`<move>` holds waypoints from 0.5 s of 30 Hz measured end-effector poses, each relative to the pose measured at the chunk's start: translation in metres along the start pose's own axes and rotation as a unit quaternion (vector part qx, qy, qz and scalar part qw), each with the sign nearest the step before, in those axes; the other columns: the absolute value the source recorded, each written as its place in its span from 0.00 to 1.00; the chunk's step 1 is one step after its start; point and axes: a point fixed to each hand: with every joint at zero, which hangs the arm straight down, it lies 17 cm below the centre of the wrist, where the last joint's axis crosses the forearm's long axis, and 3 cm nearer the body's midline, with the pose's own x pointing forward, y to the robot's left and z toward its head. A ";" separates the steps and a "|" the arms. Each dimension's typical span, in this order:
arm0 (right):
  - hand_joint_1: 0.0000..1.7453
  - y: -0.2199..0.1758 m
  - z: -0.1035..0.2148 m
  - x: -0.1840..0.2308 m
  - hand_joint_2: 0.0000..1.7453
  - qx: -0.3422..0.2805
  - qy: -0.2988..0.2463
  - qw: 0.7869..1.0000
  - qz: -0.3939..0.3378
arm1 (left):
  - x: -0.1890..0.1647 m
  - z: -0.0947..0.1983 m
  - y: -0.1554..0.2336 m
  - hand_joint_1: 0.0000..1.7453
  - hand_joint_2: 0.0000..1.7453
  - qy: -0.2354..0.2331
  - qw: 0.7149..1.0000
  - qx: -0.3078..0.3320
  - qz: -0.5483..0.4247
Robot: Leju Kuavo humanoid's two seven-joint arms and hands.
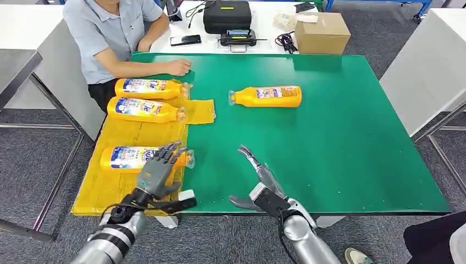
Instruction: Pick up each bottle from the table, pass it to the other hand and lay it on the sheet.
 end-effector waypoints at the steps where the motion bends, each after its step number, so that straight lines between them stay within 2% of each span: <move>1: 0.00 0.000 0.001 0.000 1.00 -0.002 0.001 1.000 0.000 | 0.012 -0.003 0.008 0.00 1.00 -0.013 1.000 0.016 0.005; 6: 0.00 -0.005 0.002 0.003 1.00 -0.023 -0.003 1.000 -0.017 | 0.044 -0.007 0.042 0.00 1.00 -0.034 0.996 0.076 0.041; 13: 0.00 -0.006 0.003 0.007 1.00 -0.032 -0.006 0.999 -0.043 | 0.057 -0.009 0.066 0.00 1.00 -0.035 0.990 0.115 0.067; 14: 0.00 -0.008 0.004 0.010 0.00 -0.040 -0.007 0.996 -0.075 | 0.058 -0.009 0.070 0.00 1.00 -0.031 0.989 0.123 0.080; 15: 0.00 -0.012 0.004 0.012 0.00 -0.053 -0.008 0.993 -0.104 | 0.060 -0.009 0.075 0.00 1.00 -0.027 0.986 0.132 0.098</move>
